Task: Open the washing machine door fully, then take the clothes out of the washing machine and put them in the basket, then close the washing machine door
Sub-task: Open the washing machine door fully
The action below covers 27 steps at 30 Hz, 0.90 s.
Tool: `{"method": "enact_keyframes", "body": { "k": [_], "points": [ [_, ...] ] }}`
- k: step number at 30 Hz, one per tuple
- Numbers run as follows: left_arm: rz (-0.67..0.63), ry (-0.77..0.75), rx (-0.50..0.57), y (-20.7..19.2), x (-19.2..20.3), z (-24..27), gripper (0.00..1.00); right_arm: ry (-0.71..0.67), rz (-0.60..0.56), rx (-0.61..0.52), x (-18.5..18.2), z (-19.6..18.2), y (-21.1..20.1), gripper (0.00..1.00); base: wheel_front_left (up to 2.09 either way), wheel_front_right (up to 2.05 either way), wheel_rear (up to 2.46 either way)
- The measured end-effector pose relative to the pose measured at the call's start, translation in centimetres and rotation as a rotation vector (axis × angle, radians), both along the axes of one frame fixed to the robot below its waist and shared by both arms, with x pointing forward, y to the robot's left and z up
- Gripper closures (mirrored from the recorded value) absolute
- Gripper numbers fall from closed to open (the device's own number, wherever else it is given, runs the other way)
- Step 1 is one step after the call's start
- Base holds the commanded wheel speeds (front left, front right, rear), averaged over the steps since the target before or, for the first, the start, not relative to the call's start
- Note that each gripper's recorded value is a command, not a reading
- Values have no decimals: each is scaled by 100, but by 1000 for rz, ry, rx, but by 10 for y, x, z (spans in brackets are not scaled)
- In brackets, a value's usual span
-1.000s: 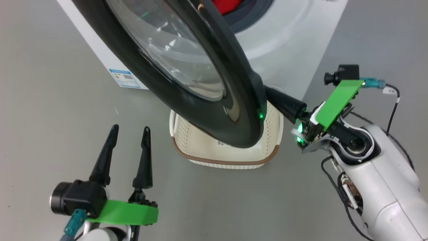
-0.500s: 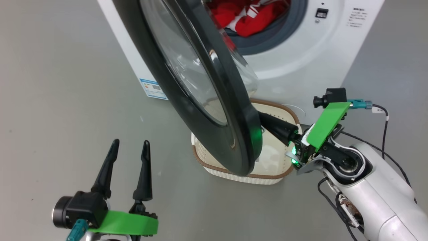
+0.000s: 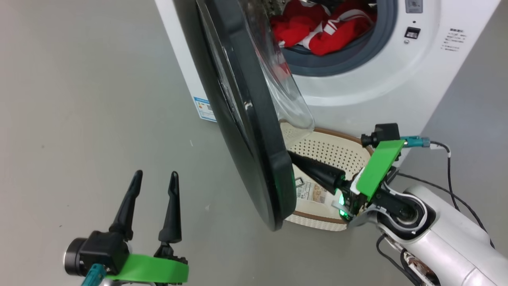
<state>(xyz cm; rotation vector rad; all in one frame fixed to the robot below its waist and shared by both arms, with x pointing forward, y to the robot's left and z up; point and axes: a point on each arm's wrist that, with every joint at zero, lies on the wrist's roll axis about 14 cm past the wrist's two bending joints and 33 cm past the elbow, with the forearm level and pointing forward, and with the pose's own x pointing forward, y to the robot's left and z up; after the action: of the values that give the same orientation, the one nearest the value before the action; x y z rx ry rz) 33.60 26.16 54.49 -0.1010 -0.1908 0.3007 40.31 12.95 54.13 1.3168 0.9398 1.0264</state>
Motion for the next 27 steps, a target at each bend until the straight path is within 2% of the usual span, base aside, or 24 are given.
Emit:
{"method": "enact_keyframes", "body": {
  "k": [12,27],
  "points": [
    [57,-8,-2,13,-24,3,0,18,107,-17,-35,4,22,100,0,0,0],
    [108,-15,-7,25,-43,5,0,25,176,-17,-61,20,43,100,0,0,0]
  ]
}}
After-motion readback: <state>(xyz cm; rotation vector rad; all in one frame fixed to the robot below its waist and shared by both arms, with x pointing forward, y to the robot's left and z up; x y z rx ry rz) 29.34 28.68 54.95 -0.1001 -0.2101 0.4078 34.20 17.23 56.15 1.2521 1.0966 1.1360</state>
